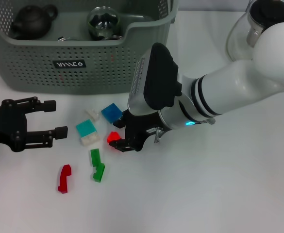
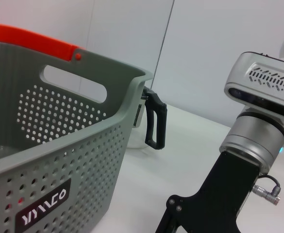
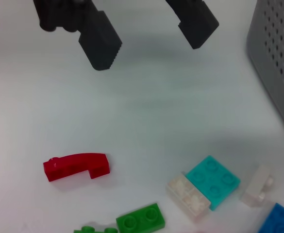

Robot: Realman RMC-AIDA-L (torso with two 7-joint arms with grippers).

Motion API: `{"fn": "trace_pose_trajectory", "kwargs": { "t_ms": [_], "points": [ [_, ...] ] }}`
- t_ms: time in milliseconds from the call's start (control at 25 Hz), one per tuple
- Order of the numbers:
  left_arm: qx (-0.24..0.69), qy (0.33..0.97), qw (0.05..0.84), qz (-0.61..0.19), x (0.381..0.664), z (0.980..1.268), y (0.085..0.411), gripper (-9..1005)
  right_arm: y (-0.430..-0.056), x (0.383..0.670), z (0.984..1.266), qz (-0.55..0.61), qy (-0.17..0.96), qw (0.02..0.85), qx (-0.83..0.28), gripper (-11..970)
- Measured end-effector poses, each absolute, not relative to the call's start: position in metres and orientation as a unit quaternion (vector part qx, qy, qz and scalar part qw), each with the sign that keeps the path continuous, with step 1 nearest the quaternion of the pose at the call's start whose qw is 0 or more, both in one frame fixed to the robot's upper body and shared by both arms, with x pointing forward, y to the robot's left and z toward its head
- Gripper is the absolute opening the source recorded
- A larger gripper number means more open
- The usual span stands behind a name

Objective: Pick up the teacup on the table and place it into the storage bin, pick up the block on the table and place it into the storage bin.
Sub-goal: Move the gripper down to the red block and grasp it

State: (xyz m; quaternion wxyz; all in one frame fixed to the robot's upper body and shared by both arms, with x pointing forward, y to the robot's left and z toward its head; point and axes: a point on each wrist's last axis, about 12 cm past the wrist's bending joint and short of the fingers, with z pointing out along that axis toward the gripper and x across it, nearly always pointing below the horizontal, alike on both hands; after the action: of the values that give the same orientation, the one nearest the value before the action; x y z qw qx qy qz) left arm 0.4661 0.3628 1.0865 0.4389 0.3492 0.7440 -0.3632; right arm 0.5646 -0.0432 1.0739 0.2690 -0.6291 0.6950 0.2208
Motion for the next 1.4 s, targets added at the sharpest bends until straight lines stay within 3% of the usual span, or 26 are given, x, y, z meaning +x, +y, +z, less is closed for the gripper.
{"fn": "trace_pose_trajectory", "kwargs": {
  "t_ms": [1400],
  "points": [
    [0.355, 0.741, 0.443, -0.360, 0.4728, 1.0895, 0.3614, 794, -0.0413, 0.5632, 1.0701, 0.223, 0.700, 0.265, -0.625, 510]
  ]
}}
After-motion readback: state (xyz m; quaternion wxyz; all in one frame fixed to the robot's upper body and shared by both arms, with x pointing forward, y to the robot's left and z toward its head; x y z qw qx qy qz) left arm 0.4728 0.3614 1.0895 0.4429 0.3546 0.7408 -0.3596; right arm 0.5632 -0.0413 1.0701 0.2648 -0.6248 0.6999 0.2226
